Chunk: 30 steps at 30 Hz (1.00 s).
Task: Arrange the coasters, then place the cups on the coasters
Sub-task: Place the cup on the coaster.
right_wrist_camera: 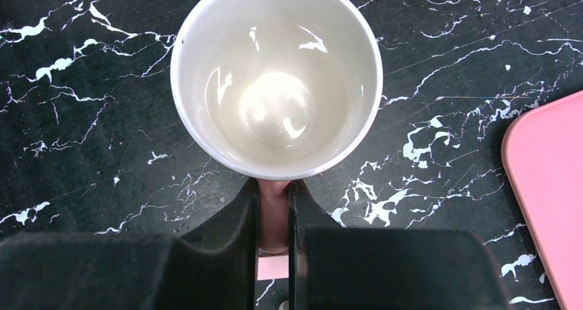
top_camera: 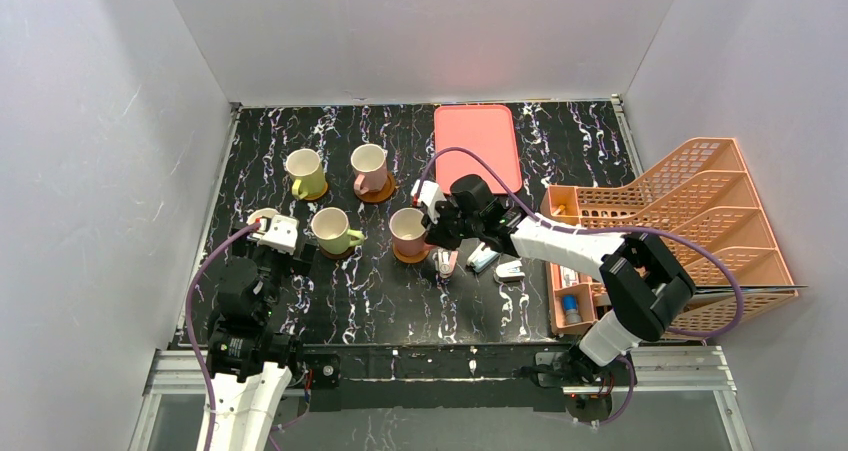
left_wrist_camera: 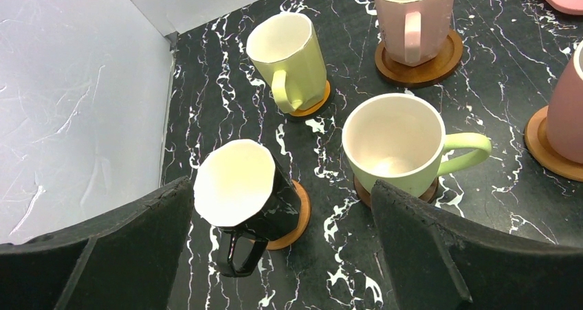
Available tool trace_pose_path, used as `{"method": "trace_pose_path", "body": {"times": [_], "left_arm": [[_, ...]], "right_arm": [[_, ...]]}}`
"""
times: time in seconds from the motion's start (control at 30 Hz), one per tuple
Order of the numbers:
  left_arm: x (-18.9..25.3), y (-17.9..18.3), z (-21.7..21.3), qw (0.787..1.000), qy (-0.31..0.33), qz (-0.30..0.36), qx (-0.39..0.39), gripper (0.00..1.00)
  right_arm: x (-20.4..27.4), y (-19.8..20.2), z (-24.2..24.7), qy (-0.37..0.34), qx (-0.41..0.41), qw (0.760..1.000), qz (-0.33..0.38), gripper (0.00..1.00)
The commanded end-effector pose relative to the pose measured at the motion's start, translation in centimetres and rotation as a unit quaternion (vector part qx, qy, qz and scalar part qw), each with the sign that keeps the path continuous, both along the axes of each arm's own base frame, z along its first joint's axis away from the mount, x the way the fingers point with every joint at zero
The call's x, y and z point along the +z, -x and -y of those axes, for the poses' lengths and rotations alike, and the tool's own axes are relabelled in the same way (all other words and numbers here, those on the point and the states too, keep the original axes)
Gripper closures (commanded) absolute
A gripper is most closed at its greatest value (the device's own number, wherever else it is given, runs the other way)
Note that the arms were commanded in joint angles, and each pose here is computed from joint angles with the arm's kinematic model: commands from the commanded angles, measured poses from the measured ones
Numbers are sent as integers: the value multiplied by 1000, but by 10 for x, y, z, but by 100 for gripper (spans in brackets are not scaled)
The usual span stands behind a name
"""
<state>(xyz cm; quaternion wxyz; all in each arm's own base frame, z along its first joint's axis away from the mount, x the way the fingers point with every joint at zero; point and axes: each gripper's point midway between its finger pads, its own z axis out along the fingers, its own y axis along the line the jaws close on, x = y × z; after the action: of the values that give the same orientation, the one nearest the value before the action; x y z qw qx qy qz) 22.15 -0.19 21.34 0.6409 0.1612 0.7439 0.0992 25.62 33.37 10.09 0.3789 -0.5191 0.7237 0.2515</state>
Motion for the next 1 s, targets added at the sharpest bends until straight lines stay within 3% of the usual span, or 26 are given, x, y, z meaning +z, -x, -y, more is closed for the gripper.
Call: {"method": "trace_pose_path", "body": {"times": [0.0, 0.43, 0.63, 0.97], "left_arm": [[-2, 1, 0, 1000, 0, -2, -1, 2], [-2, 2, 0, 1000, 0, -1, -2, 2], [-3, 1, 0, 1000, 0, -3, -3, 2], [-2, 2, 0, 1000, 0, -2, -3, 2]], "right_arm": [[32, -13, -18, -51, 17, 998, 36, 99], [26, -16, -14, -46, 18, 999, 19, 98], [27, -15, -13, -48, 22, 999, 12, 86], [26, -11, -13, -48, 35, 998, 6, 78]]}}
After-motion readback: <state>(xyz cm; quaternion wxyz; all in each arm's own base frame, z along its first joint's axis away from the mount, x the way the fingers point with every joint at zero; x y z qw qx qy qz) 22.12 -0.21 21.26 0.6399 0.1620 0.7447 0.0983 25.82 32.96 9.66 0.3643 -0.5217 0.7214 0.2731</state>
